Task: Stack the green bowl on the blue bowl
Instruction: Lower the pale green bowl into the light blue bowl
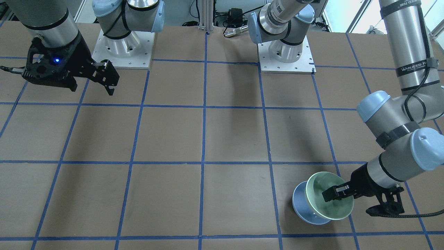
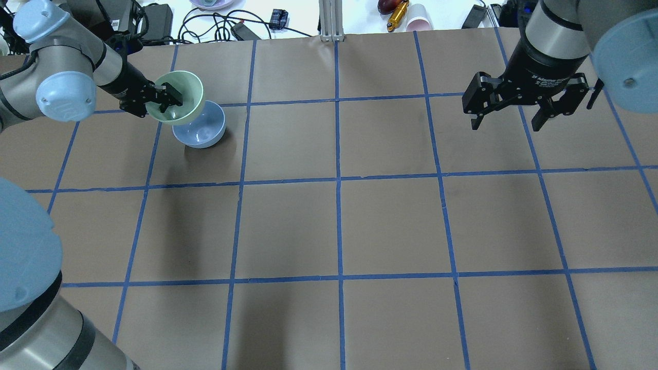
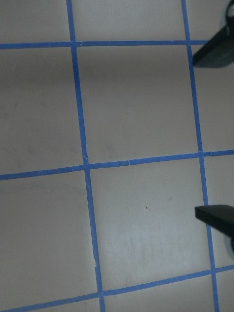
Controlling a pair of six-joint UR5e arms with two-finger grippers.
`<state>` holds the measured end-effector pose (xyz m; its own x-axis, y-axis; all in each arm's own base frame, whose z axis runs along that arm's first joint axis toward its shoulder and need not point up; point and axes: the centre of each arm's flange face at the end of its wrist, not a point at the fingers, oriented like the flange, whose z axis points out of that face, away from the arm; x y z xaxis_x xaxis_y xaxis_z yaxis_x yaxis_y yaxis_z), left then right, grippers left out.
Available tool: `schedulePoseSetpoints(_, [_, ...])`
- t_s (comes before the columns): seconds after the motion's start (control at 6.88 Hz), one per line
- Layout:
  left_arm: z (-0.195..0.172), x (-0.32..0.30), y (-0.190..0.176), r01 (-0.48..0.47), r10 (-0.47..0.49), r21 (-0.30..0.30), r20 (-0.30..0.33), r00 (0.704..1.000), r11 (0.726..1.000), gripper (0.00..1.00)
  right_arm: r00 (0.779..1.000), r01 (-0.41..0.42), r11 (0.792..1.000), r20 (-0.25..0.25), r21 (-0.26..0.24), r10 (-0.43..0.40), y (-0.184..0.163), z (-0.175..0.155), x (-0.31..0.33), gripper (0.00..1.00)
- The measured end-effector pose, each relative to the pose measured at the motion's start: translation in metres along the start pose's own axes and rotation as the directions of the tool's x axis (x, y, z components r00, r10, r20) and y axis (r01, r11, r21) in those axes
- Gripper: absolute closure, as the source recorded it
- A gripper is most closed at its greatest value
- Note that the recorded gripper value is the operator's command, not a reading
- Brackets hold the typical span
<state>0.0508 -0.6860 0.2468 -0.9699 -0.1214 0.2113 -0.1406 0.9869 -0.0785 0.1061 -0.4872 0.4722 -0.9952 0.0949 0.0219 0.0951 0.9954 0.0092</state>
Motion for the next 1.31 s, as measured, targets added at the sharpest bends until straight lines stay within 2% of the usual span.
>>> schedulePoseSetpoints(0.58, [0.019,0.013,-0.001,-0.007,0.007,-0.023,0.003,1.000,1.000,0.91,1.000,0.000,1.000,0.000,0.000,0.000,0.000,0.000,0.000,0.00])
schedulePoseSetpoints(1.31, [0.017,0.009,-0.001,-0.036,0.037,-0.017,0.039,0.999,0.999,0.89,1.000,0.000,1.000,0.000,0.000,0.000,0.000,0.000,0.000,0.00])
